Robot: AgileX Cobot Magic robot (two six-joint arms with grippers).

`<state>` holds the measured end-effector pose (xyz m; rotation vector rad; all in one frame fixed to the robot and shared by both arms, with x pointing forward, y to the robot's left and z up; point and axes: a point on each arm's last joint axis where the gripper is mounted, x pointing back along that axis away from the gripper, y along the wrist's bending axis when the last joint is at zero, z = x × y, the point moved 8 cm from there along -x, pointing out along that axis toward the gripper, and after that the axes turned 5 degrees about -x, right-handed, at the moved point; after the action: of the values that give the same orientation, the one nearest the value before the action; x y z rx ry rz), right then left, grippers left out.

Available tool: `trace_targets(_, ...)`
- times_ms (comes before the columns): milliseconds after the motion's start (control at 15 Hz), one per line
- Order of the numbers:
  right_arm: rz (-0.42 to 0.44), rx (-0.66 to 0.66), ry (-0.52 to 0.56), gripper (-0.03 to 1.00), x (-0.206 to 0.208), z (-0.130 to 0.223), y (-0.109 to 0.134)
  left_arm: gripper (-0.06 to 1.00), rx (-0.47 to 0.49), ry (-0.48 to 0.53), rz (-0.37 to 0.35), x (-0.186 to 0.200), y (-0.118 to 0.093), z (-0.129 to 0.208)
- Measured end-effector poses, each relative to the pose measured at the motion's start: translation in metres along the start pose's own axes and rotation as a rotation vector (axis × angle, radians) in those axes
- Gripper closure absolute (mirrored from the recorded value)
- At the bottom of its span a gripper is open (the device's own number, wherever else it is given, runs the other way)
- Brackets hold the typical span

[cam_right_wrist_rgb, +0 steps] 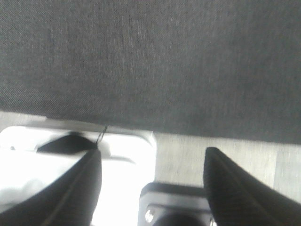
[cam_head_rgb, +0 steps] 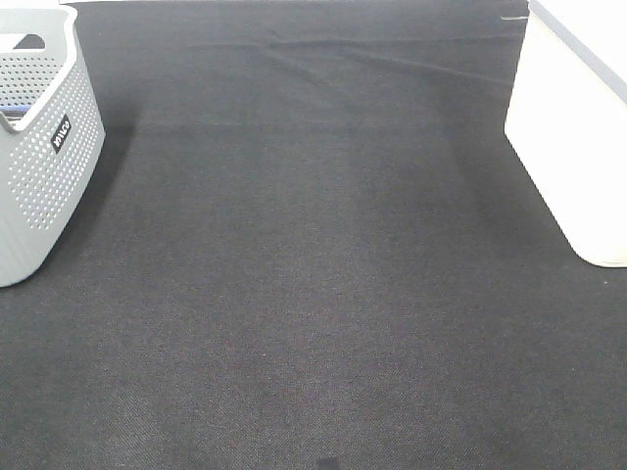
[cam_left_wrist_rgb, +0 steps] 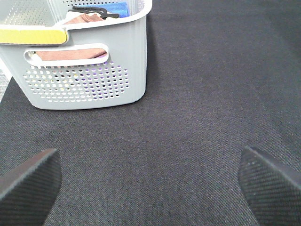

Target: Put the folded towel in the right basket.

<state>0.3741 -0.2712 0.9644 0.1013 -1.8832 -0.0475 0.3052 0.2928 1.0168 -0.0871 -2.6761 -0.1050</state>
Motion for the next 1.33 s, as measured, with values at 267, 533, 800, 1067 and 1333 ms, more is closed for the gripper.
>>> trace_targets(267,-0.014,0.080,-0.202,0.37,0.009,0.018,-0.002,-0.02,0.000,0.000,0.000,0.000,0.000,0.000)
trace_targets(533,-0.025,0.099,-0.390,0.37,0.030,0.024,-0.001,-0.02,0.000,0.000,0.000,0.000,0.000,0.000)
trace_targets(800,-0.026,0.099,-0.405,0.37,0.032,0.025,-0.001,-0.02,0.000,0.000,0.000,0.000,0.000,0.000)
trace_targets(1067,-0.010,0.054,-0.413,0.37,0.033,0.024,-0.005,-0.02,0.000,0.000,0.000,0.000,0.000,0.000)
trace_targets(1333,0.021,-0.011,-0.544,0.37,0.048,0.030,-0.011,-0.02,0.000,0.000,0.000,0.000,0.000,0.000)
